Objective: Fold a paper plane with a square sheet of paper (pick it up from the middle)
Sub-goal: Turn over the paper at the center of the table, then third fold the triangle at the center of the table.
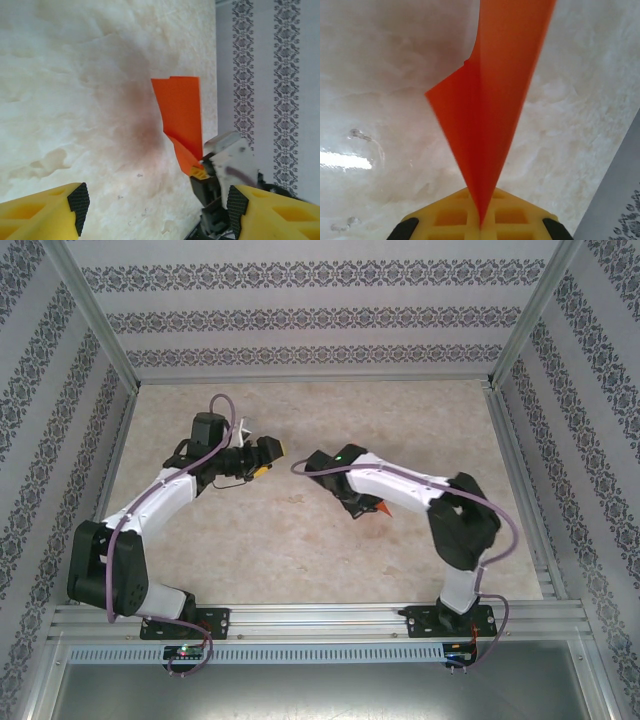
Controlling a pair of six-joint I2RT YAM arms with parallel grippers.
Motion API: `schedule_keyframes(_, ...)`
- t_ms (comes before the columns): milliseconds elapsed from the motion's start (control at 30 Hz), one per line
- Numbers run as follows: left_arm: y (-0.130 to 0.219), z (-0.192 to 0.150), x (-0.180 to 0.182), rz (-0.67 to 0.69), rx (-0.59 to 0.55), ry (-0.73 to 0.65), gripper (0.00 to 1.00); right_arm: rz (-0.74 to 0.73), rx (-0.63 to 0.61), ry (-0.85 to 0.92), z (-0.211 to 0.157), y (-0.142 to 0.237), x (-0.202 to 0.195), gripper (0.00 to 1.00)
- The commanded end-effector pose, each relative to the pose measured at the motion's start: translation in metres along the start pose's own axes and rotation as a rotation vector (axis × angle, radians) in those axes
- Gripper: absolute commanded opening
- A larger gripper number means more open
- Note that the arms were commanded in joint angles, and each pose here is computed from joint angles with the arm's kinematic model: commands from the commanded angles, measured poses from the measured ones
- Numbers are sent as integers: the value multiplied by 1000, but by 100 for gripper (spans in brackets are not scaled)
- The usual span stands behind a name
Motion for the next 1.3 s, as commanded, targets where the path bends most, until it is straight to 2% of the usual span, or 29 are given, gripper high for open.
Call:
schedule_keyframes(0,12,-7,7,9,22,-8,76,-49,20,41,6,4,14,6)
schedule_keyframes(100,17,-7,8,9,31,-7,76,12,8,60,18,6,36,11)
schedule_keyframes(167,17,-8,9,8,35,-9,76,106,-21,57,24,8,54,15)
schedule_keyframes(267,16,-9,9,-11,40,-14,76,192,-44,56,30,8,69,29)
schedule_keyframes(400,11,-10,14,-7,64,1,76,281,-84,45,37,16,79,39)
schedule_keyframes(533,7,-11,15,-9,74,5,75,399,-179,7,40,32,76,41)
schedule_keyframes(600,3,-12,13,-10,84,-3,75,409,-233,-12,36,39,67,42)
schedule_keyframes(833,-31,-19,6,43,135,-51,68,643,-377,-221,13,40,24,43)
schedule_keyframes(1033,-76,-41,-2,123,208,-135,58,739,-388,-375,-18,10,-5,42)
schedule_keyframes(1267,-132,-68,0,193,321,-197,46,812,-371,-485,-41,-21,-13,43)
Point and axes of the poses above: each hand's point on the last joint's axis, 136 mm out from that joint toward the fingers, its own y axis back along the fingers, its own x axis along the line the jaws close on, z = x × y, the point moved 5 cm from there along y, back along the fingers, and after that the axes turned 10 degrees about y, right-handed, at the moved point
